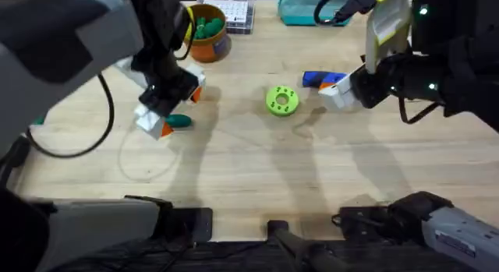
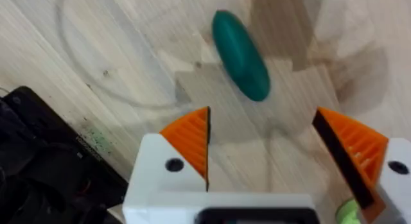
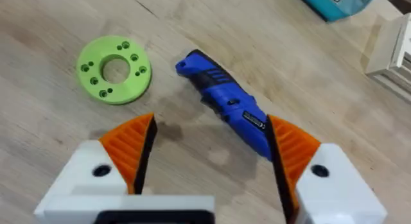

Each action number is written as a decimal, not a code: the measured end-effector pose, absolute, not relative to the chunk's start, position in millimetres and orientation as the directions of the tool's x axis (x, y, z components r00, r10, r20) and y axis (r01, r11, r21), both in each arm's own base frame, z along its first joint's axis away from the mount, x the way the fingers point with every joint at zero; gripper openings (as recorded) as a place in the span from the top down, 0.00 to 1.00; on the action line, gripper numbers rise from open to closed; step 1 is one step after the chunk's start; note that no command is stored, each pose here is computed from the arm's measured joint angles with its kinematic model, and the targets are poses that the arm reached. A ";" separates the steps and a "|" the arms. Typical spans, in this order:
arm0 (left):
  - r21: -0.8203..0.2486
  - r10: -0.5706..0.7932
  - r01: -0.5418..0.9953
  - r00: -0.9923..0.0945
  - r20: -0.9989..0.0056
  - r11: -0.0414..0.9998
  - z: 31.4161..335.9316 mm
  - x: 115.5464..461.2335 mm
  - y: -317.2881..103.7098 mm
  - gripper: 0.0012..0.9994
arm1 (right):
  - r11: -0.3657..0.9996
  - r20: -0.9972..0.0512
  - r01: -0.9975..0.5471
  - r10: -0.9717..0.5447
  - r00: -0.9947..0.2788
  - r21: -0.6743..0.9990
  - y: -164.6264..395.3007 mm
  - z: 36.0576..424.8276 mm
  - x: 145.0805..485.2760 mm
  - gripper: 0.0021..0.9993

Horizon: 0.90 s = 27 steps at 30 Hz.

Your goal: Pick up the gripper from the table and insert it into the empty holder that is missing its gripper. Then pick up a screw, insert it into the mounting hole, and use the screwdriver to tighten it. Finally, clean up the table by picking up the vegetable and placing it into the bucket.

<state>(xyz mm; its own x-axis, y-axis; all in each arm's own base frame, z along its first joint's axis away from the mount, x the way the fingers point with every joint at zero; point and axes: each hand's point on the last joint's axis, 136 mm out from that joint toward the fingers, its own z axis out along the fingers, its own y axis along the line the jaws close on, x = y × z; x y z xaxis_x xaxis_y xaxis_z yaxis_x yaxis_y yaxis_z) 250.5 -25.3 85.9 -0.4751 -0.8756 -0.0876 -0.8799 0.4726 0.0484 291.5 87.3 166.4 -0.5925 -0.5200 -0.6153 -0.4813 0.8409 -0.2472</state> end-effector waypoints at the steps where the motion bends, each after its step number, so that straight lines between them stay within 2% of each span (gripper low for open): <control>1: 0.040 -0.884 -0.889 -0.459 -0.090 0.457 80.4 249.7 -22.3 0.01 | 0.841 -0.615 -0.482 -0.520 -0.593 -0.247 87.3 166.1 291.5 0.03; 7: 0.008 -0.943 -0.944 -0.329 -0.057 0.329 50.7 245.6 2.2 0.01 | 0.837 -0.577 -0.493 -0.530 -0.622 -0.237 87.9 151.9 293.2 0.03; 13: 0.002 -0.972 -0.972 -0.234 -0.030 0.234 39.5 239.9 20.6 0.08 | 0.834 -0.551 -0.501 -0.536 -0.640 -0.230 88.1 142.4 293.8 0.03; 18: -0.019 -0.972 -0.972 -0.235 -0.018 0.235 39.4 244.3 16.6 0.38 | 0.834 -0.550 -0.501 -0.536 -0.640 -0.230 88.2 142.1 293.9 0.03; 23: -0.028 -0.972 -0.972 -0.233 -0.002 0.233 39.4 245.4 13.4 0.58 | 0.834 -0.550 -0.501 -0.536 -0.640 -0.230 88.2 142.1 293.9 0.03; 27: -0.045 -0.971 -0.970 -0.237 -0.004 0.237 40.6 249.2 13.0 0.93 | 0.834 -0.551 -0.501 -0.536 -0.640 -0.230 88.2 142.2 293.9 0.03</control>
